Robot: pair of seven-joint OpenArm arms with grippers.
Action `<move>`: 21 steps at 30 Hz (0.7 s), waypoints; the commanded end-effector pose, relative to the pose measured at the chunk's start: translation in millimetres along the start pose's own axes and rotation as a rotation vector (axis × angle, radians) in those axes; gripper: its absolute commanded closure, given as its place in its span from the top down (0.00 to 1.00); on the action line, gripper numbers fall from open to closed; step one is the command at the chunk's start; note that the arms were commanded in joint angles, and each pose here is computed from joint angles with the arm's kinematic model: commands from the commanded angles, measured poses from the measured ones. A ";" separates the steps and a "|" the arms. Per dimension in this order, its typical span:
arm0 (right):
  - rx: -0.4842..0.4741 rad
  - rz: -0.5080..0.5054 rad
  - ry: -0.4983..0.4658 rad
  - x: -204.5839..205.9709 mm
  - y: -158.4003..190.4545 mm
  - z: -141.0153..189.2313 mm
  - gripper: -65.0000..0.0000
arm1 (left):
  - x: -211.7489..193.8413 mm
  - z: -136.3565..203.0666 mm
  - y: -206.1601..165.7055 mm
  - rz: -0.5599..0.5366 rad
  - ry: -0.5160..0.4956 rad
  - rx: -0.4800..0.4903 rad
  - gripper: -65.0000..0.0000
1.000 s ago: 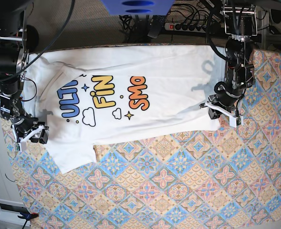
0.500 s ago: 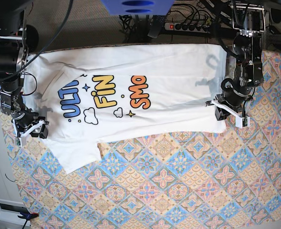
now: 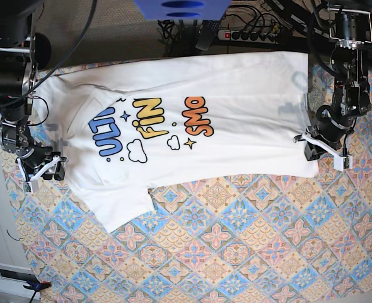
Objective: Fold the T-shirt properly
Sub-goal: 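Grasp the shirt side edges with both grippers and pull them outward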
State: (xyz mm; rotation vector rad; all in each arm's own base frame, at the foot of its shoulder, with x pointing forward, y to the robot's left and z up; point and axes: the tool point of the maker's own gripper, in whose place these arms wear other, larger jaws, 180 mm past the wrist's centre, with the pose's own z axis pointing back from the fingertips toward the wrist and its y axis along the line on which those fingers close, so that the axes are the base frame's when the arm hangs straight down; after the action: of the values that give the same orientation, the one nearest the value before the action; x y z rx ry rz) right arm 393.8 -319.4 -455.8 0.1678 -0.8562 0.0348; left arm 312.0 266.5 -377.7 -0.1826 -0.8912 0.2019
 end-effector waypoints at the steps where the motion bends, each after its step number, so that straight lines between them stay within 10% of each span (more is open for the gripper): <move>1: -0.006 0.034 -0.049 24.3 -6.9 2.6 0.39 | 20.0 2.3 1.7 -0.014 -0.055 -0.001 0.00; 21: 0.090 0.154 -0.031 29.0 46.3 -21.5 0.39 | 22.8 -22.6 31.9 0.059 -0.032 0.067 0.00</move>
State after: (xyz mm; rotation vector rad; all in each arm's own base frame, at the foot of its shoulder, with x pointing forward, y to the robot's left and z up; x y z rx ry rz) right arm 408.6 -255.4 -462.6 0.2140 -0.8372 0.2217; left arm 330.5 294.9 -398.3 -0.1531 -0.8589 0.3045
